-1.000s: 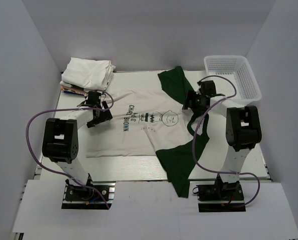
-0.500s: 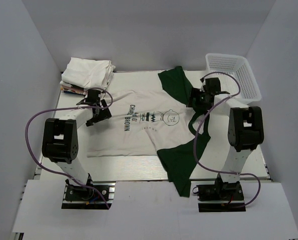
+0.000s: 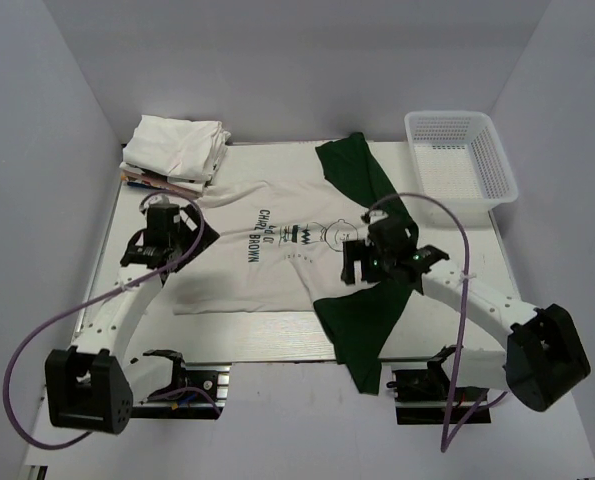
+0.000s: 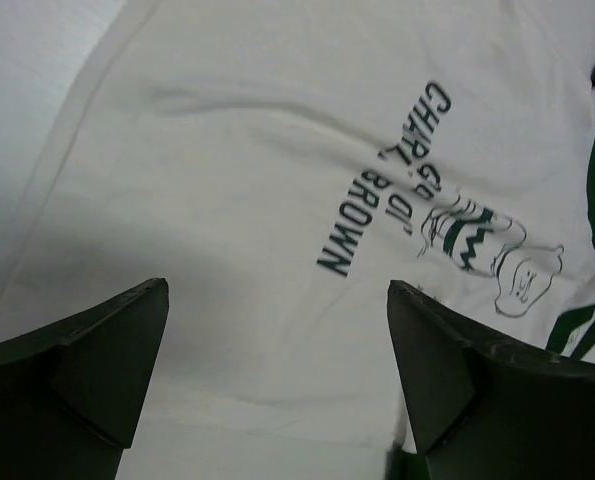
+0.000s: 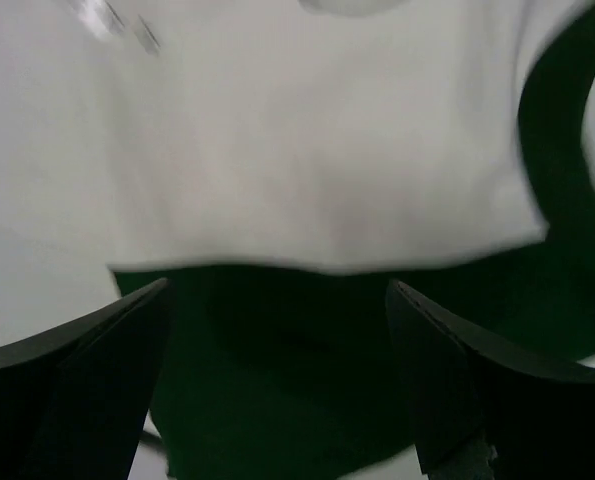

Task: Fold and stack the t-shirts

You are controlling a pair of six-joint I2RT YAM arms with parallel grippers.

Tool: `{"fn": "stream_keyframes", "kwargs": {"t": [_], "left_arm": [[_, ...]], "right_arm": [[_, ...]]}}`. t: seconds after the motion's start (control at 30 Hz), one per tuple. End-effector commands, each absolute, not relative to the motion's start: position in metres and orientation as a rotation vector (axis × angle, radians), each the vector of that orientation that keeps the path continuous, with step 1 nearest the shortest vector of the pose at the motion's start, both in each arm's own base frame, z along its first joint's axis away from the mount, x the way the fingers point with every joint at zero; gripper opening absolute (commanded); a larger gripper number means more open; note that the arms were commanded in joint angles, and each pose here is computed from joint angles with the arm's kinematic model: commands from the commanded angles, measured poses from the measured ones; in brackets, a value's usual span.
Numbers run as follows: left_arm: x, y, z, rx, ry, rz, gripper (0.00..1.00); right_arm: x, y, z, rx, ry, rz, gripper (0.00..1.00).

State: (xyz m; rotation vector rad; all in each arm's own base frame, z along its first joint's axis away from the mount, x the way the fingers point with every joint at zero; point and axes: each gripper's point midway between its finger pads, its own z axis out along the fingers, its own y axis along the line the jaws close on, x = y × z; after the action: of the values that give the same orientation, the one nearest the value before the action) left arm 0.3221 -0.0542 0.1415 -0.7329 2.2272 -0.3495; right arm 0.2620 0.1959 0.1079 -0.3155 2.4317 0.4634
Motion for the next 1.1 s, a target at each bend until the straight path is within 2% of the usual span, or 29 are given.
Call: {"fn": "stream_keyframes", "kwargs": {"t": [0.0, 0.17, 0.4, 0.43, 0.47, 0.53, 0.57, 0.6, 0.7, 0.93, 1.07], "left_arm": [[0.276, -0.072, 0.116, -0.774, 2.321, -0.474, 1.00], [0.235, -0.082, 0.092, -0.785, 2.369, -0.572, 1.00], [0.218, -0.080, 0.084, -0.775, 2.417, -0.544, 1.00], [0.217, -0.080, 0.084, -0.775, 2.417, -0.544, 1.00], [0.218, -0.077, 0.083, -0.765, 2.417, -0.527, 1.00], [0.215, -0.077, 0.077, -0.774, 2.436, -0.518, 1.00], [0.215, -0.077, 0.077, -0.760, 2.439, -0.514, 1.00], [0.215, -0.077, 0.075, -0.764, 2.449, -0.510, 1.00], [0.219, -0.074, 0.076, -0.755, 2.453, -0.482, 1.00], [0.231, -0.066, 0.084, -0.746, 2.442, -0.415, 1.00], [0.233, -0.063, 0.079, -0.766, 2.472, -0.373, 1.00]], "right_arm": [[0.193, 0.153, 0.047, -0.107, 2.691, 0.286, 0.90], [0.159, 0.120, 0.029, 0.144, 2.705, 0.220, 0.90], [0.143, 0.116, 0.009, 0.287, 2.778, 0.200, 0.90], [0.145, 0.116, 0.006, 0.298, 2.779, 0.191, 0.85], [0.147, 0.117, 0.006, 0.303, 2.775, 0.190, 0.67], [0.154, 0.120, 0.007, 0.312, 2.759, 0.190, 0.43], [0.156, 0.117, 0.008, 0.322, 2.757, 0.166, 0.24], [0.163, 0.107, 0.010, 0.338, 2.717, 0.090, 0.00], [0.178, 0.084, 0.024, 0.386, 2.644, -0.097, 0.00], [0.228, 0.086, 0.089, 0.380, 2.479, -0.047, 0.00], [0.252, 0.068, 0.100, 0.394, 2.434, -0.131, 0.00]]}}
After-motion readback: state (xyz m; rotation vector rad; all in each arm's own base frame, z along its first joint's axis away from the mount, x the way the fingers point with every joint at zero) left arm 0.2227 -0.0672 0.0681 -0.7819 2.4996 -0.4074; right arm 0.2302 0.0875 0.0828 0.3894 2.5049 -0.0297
